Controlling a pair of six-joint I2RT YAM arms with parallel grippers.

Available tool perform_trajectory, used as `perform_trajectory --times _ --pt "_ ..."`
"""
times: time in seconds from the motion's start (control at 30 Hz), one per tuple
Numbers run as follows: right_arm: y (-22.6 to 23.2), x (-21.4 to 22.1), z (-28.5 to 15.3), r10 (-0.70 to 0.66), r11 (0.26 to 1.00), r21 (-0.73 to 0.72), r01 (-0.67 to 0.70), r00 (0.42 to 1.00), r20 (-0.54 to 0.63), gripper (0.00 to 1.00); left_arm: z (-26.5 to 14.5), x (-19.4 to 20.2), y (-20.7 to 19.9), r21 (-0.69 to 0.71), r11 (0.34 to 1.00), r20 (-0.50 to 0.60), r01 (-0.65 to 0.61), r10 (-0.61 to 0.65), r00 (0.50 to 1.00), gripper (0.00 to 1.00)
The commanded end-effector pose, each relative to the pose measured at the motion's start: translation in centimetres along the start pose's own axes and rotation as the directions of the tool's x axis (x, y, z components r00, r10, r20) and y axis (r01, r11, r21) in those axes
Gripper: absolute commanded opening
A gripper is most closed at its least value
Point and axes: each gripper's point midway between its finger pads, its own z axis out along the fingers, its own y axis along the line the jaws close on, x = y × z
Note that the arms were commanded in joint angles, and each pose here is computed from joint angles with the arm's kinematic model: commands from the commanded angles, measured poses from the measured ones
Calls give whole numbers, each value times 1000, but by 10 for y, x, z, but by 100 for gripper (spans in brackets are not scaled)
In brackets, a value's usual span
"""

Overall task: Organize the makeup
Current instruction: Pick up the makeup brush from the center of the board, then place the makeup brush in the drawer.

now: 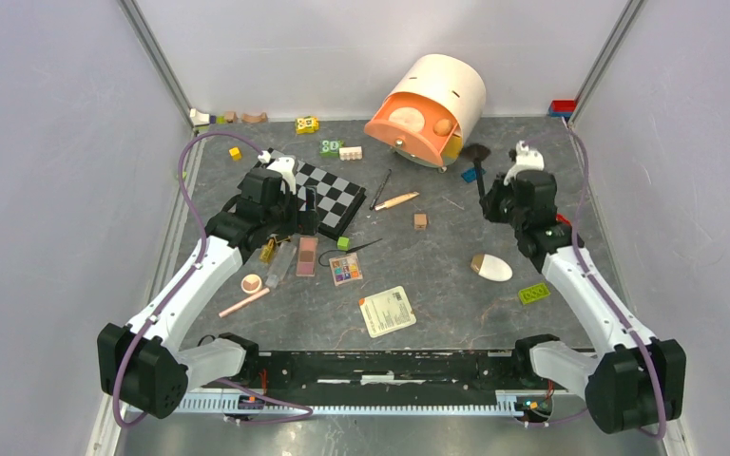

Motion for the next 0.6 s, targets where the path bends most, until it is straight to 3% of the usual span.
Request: perform_trajectory --times 0.0,0.3,0.57 --pt "53 -65 -15 -40 972 -225 61 995 96 0 -1 -7 -1 11 1000 29 -18 17 999 100" --pt "94 -113 -2 -166 912 -374 170 985 43 0 -1 -7 -2 18 1000 27 -17 17 999 100" --pt "98 -138 40 -233 911 -353 214 972 -13 0 -1 -7 -1 16 1000 26 -16 16 1000 100"
